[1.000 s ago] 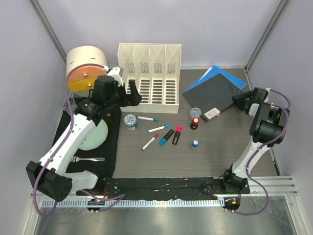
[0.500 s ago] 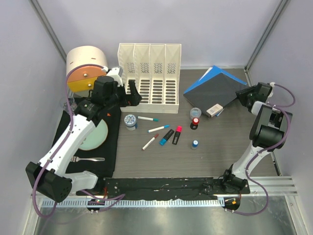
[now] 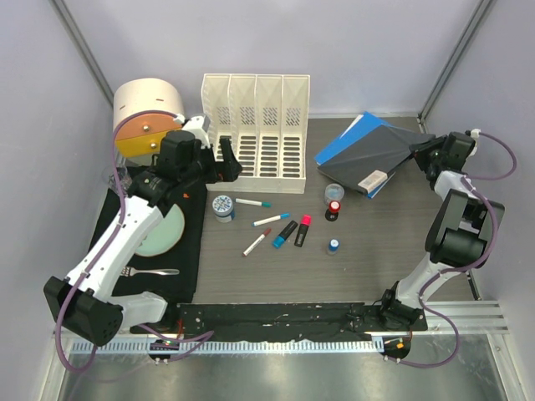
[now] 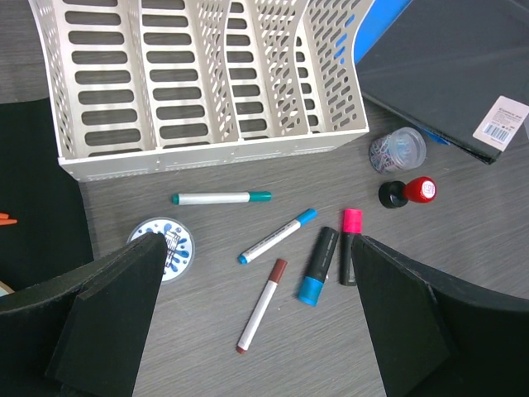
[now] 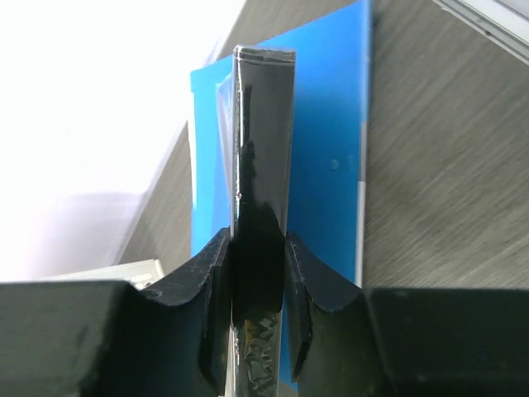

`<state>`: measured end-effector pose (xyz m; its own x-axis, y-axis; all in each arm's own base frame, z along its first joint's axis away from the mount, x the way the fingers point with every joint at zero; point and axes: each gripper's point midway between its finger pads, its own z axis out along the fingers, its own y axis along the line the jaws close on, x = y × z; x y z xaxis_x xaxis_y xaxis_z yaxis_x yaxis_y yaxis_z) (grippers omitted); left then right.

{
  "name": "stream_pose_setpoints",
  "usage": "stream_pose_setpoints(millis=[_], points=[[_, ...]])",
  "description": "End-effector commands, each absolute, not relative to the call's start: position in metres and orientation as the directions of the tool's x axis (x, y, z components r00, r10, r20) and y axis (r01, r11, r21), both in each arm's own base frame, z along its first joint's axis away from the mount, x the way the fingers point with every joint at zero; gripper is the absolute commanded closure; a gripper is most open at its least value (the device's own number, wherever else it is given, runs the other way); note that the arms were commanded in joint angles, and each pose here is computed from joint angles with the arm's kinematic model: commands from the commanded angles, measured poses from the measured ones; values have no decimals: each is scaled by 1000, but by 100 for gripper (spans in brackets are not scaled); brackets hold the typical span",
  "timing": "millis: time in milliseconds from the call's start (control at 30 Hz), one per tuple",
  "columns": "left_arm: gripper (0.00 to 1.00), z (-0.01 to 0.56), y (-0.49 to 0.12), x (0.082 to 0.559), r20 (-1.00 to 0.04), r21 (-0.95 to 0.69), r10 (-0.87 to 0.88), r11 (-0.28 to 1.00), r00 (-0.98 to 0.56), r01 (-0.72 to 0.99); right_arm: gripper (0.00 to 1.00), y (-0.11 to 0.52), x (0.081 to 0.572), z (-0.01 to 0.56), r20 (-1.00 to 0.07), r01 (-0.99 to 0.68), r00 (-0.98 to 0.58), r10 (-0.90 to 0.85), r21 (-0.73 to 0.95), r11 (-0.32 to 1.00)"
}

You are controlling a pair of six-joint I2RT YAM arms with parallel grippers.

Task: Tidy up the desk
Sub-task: Pick up the folder from the corner of the board.

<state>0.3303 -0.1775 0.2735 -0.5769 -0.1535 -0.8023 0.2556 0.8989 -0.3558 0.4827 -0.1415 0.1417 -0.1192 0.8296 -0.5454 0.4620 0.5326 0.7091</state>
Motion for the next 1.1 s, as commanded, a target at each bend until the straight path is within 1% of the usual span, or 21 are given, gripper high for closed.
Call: stream_pose_setpoints(millis=[0, 133, 367, 400, 500, 633, 700, 767, 800, 833, 867, 900, 1067], points=[[0, 288, -178, 331, -832, -358, -170, 892, -529, 277, 99, -139, 496, 220, -616, 303, -57, 786, 739, 602], [0, 289, -178, 330, -833, -357, -171, 892, -526, 277, 99, -130, 497, 244, -620, 228, -29, 784, 759, 610], [0, 292, -175, 329, -839, -346, -165, 897, -518, 275, 99, -120, 496, 282, -594, 106, 41, 803, 802, 588], [0, 292, -174, 329, -840, -346, -166, 898, -517, 273, 99, -117, 494, 288, -572, 87, 51, 818, 819, 567], [0, 296, -174, 329, -844, -346, -170, 897, -509, 274, 99, -112, 494, 312, -561, -6, 89, 823, 826, 563], [0, 300, -174, 330, -847, -346, -172, 897, -503, 275, 99, -107, 490, 335, -556, -46, 116, 823, 825, 564], [0, 299, -173, 329, -844, -342, -166, 899, -510, 273, 99, -107, 487, 344, -571, -32, 135, 810, 814, 580], [0, 304, -174, 327, -847, -326, -149, 904, -511, 277, 99, -102, 480, 348, -608, 3, 130, 783, 790, 613], [0, 307, -168, 329, -862, -288, -135, 924, -489, 253, 99, -103, 477, 351, -618, 17, 145, 773, 783, 622], [0, 314, -173, 327, -873, -271, -120, 925, -473, 265, 99, -102, 474, 348, -621, 40, 139, 771, 782, 622], [0, 314, -173, 325, -876, -254, -106, 931, -471, 262, 99, -97, 467, 358, -637, 35, 151, 755, 767, 640], [0, 320, -172, 325, -886, -235, -99, 938, -454, 255, 99, -101, 463, 355, -641, 69, 161, 750, 766, 639], [0, 325, -188, 316, -895, -201, -59, 938, -443, 281, 99, -97, 440, 369, -669, 98, 180, 721, 741, 664]])
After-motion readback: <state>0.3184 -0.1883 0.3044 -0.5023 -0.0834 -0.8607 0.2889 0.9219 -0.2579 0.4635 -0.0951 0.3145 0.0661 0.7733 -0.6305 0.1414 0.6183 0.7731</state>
